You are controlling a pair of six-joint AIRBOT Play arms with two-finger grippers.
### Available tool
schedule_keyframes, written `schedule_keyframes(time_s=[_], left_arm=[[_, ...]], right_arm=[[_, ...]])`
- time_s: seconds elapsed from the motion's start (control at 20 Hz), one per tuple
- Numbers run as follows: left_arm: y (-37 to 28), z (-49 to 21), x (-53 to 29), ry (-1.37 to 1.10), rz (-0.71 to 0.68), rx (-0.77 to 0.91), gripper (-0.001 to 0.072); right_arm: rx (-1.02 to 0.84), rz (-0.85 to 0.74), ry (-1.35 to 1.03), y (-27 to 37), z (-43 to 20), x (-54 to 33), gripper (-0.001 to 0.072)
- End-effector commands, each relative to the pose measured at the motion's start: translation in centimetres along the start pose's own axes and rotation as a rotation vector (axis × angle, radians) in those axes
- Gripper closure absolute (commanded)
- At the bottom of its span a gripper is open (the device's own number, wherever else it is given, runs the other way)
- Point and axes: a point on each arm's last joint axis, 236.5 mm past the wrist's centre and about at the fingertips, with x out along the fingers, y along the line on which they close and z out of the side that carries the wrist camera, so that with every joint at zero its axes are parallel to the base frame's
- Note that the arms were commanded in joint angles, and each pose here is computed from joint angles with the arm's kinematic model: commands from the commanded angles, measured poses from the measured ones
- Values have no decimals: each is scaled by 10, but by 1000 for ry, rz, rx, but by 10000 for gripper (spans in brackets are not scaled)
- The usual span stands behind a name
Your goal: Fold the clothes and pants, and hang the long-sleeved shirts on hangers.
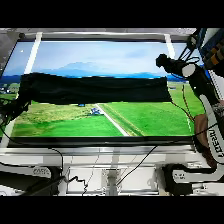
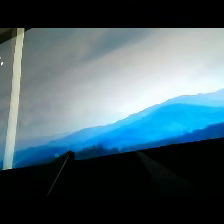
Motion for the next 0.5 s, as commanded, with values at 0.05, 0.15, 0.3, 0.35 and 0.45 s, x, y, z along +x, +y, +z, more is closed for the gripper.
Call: schedule_keyframes(time_s=[0.05, 0.15, 0.3, 0.35, 0.45], left_arm=[[-52, -4, 0, 57, -139, 140, 649], [-90, -10, -14, 91, -232, 252, 649], [-157, -9, -50, 58, -331, 434, 649], [-181, -8, -66, 33, -371, 474, 649], [-217, -10, -96, -4, -431, 543, 649]], right_arm=[[-105, 75, -21, 50, -11, 5, 288], [-124, 111, -72, 75, -7, 5, 662], [-141, 169, -159, 112, -1, 4, 692], [-134, 183, -156, 120, -6, 4, 692], [-118, 197, -102, 129, -26, 11, 693]])
